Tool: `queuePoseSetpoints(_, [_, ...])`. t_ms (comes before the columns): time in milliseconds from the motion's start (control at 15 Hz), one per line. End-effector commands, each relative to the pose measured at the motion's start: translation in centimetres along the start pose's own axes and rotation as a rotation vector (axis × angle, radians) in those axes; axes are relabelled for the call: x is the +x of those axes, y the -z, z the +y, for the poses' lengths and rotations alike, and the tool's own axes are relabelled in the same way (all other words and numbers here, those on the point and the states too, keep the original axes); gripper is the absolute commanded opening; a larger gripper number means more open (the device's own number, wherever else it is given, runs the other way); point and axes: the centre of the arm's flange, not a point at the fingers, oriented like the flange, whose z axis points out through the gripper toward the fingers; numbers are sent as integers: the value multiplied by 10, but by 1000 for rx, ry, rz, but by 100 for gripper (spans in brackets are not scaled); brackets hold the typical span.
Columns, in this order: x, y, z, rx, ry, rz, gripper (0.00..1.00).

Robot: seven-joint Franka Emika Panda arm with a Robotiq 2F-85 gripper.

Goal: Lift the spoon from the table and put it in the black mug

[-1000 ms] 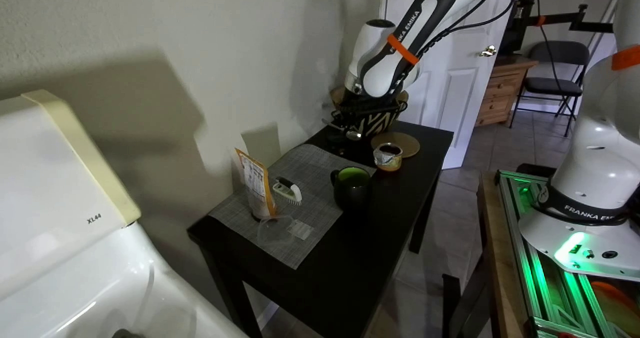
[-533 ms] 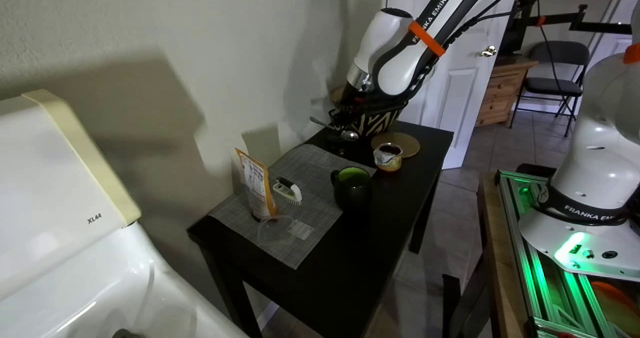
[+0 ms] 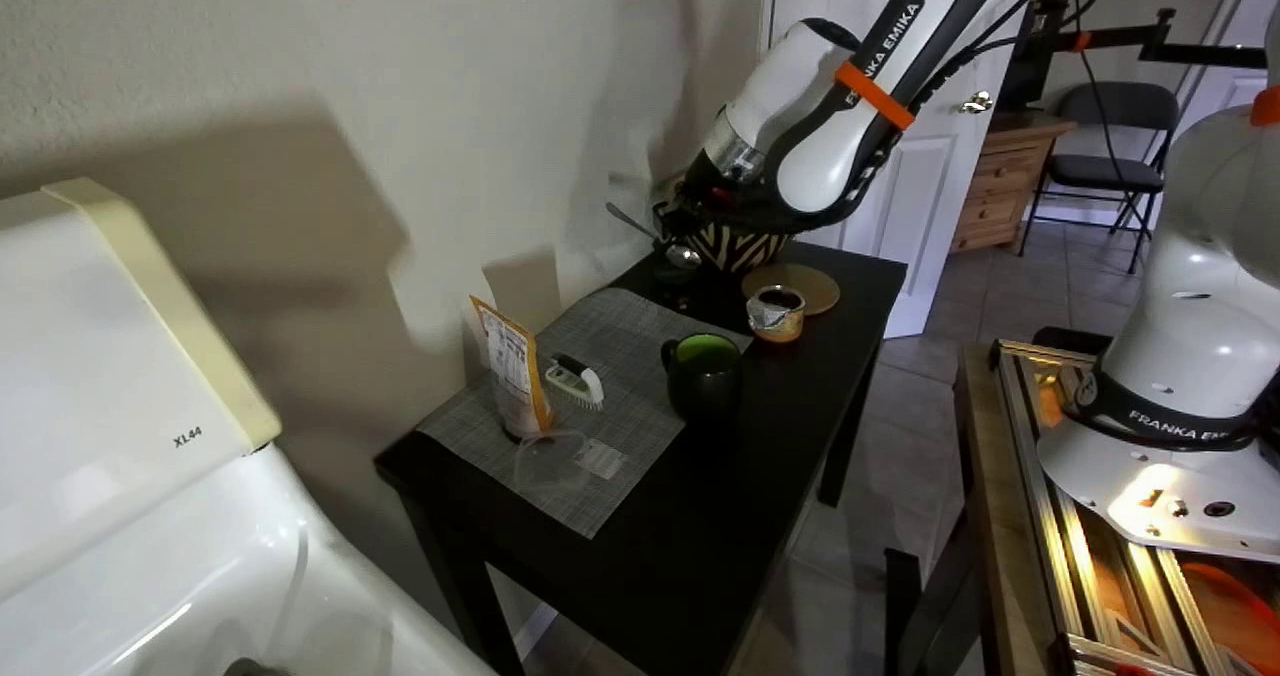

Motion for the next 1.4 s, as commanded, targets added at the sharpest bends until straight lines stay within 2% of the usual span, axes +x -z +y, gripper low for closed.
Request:
queuePoseSetpoints(0, [-36,39,2,71,40,14,1])
queuePoseSetpoints(333, [-65,60,-31,161,164,-57,1])
queuePoseSetpoints(467, [-73,60,-46,169,217,-88,1])
queuePoseSetpoints(733, [-94,42,-38,57,290,-205,1])
queuePoseSetpoints(867, [-96,42,-26,12,286,-178,1])
queuePoseSetpoints(1067, [-83,48,-13,43,246,-118,1])
queuePoseSetpoints(1133, [-66,24,-31,27,263,-153,6])
queuePoseSetpoints(1333, [-60,26,-28,32,234,-110,1])
